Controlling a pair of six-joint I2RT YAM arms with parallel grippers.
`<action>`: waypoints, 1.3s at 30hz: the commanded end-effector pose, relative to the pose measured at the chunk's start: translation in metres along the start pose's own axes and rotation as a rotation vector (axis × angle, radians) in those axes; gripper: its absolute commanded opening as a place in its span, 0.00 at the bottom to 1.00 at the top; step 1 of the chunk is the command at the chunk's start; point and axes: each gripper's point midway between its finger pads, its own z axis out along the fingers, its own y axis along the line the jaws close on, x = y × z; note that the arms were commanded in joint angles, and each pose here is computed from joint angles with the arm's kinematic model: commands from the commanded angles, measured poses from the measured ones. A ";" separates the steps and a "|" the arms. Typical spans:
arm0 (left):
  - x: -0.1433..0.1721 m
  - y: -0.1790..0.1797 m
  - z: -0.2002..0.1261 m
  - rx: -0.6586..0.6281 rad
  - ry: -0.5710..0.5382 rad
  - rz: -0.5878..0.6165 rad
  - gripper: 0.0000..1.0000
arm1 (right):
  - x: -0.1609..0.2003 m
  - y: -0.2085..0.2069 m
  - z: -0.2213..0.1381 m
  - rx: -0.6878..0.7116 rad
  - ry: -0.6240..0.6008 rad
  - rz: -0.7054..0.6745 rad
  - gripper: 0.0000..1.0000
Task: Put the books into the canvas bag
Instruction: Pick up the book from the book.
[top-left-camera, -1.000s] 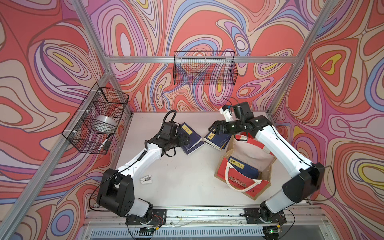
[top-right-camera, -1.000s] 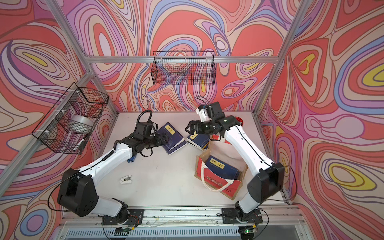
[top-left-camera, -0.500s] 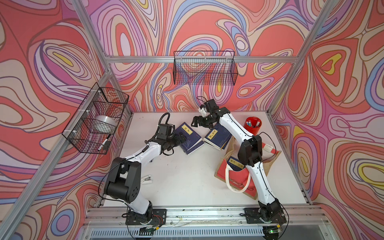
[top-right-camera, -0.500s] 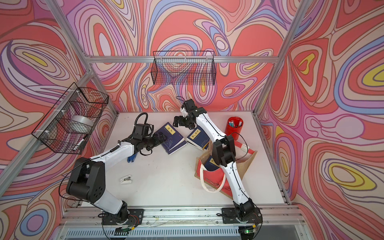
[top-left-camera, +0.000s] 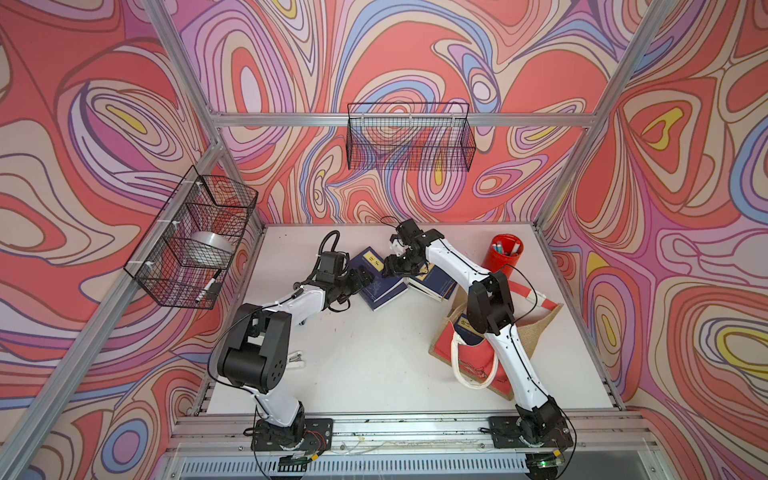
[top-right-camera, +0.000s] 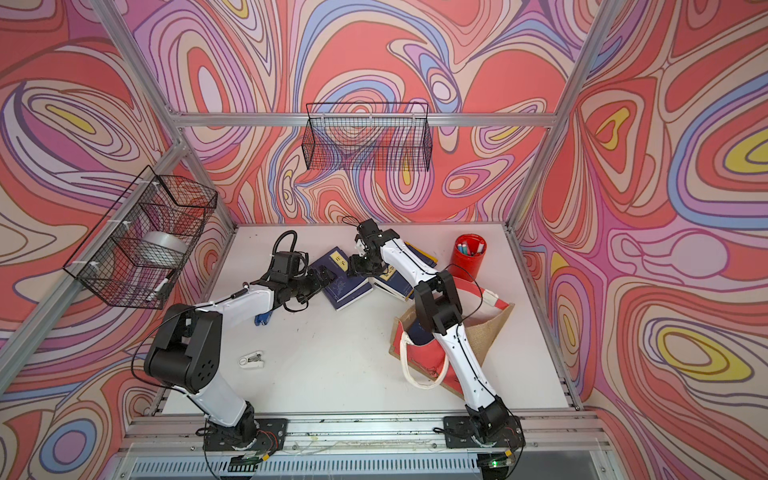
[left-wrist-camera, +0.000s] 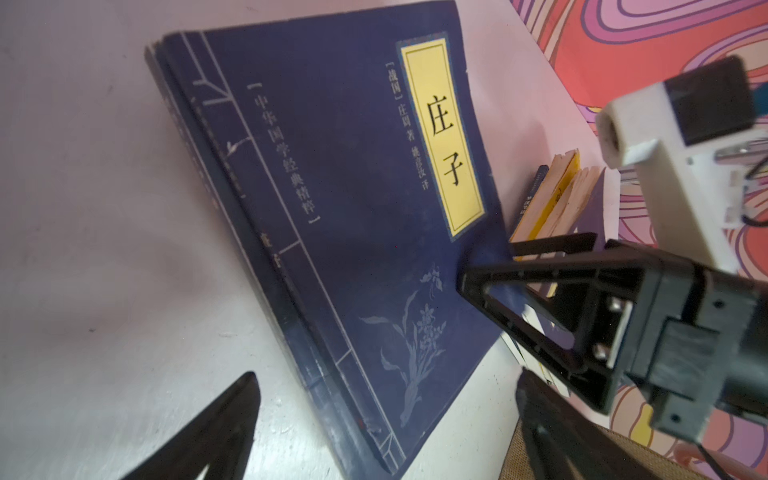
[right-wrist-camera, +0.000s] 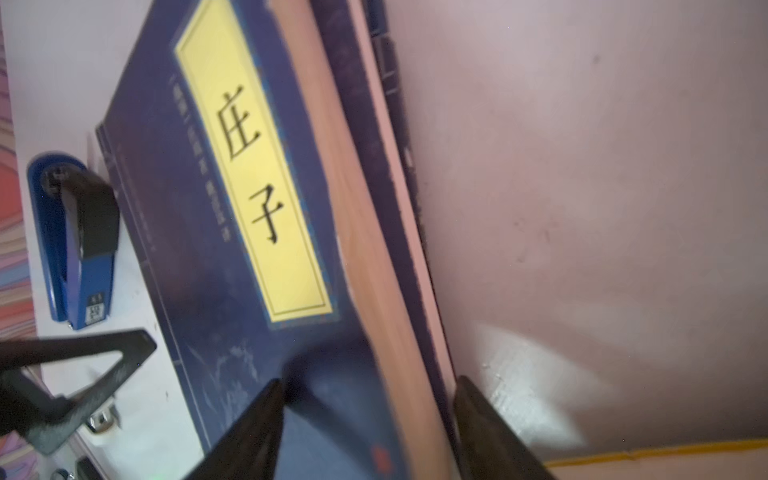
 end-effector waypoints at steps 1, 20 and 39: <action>-0.002 0.003 0.006 0.019 -0.002 -0.028 0.97 | -0.014 0.025 -0.027 -0.017 -0.075 -0.055 0.48; 0.002 0.010 0.002 0.072 0.008 -0.069 0.90 | 0.007 0.053 -0.033 -0.052 -0.046 -0.109 0.14; -0.003 0.013 -0.016 0.115 -0.036 -0.089 0.19 | 0.039 0.060 -0.002 -0.003 0.069 -0.153 0.14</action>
